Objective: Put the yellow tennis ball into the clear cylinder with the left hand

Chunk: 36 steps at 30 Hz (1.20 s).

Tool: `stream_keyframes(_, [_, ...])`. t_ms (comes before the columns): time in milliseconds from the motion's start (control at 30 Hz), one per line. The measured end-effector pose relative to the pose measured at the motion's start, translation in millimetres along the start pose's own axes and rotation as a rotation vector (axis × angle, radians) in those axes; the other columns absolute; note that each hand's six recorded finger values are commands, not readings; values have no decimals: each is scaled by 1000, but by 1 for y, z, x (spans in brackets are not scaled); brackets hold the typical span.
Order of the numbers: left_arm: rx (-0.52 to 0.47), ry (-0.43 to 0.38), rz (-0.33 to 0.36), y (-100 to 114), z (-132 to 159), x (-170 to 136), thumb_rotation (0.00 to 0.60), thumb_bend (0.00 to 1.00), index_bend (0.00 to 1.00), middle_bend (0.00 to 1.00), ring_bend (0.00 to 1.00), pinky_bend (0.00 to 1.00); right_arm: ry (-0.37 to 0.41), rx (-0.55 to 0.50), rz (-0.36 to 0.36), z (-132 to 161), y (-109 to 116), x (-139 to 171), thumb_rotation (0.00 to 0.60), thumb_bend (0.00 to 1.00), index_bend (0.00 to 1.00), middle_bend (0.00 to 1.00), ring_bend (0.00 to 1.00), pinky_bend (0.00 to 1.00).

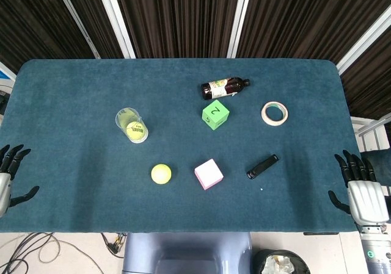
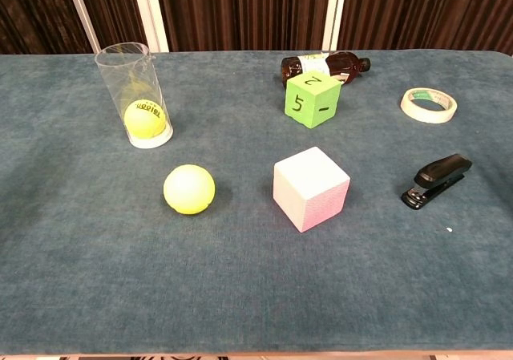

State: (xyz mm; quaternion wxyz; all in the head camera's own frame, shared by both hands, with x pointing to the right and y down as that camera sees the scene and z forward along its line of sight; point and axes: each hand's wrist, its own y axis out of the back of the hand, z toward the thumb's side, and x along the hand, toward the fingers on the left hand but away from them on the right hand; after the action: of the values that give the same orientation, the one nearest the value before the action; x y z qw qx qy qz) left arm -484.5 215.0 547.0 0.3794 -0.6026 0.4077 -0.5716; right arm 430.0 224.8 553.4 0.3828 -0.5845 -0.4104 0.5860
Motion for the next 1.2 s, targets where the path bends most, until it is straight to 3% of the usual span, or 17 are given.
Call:
stream_keyframes(367, [-40, -96, -15, 2, 12, -4, 600, 100, 158, 102, 5, 109, -3, 3, 6, 0, -1, 0, 600, 352, 90, 0, 0, 0])
stream_keyframes(467, [-85, -179, -22, 5, 26, -8, 600, 100, 158, 109, 5, 109, -4, 2, 8, 0, -1, 0, 600, 352, 90, 0, 0, 0])
stream_keyframes(600, [-83, -360, -25, 10, 56, -5, 600, 100, 161, 109, 5, 109, -3, 5, 15, 1, -3, 0, 600, 351, 90, 0, 0, 0])
stream_keyframes(700, [-76, -504, -28, 15, 84, 9, 600, 100, 175, 110, 5, 109, -5, 9, 21, 1, -5, 0, 600, 351, 90, 0, 0, 0])
stream_keyframes(833, [-79, -635, -42, 18, 121, 35, 600, 100, 189, 110, 5, 109, -6, 15, 19, 2, -6, 0, 600, 352, 90, 0, 0, 0])
stream_keyframes(1200, [-12, -758, -240, -16, 189, 69, 600, 100, 190, 106, 5, 112, -8, 26, 32, 4, -11, 0, 600, 352, 90, 0, 0, 0])
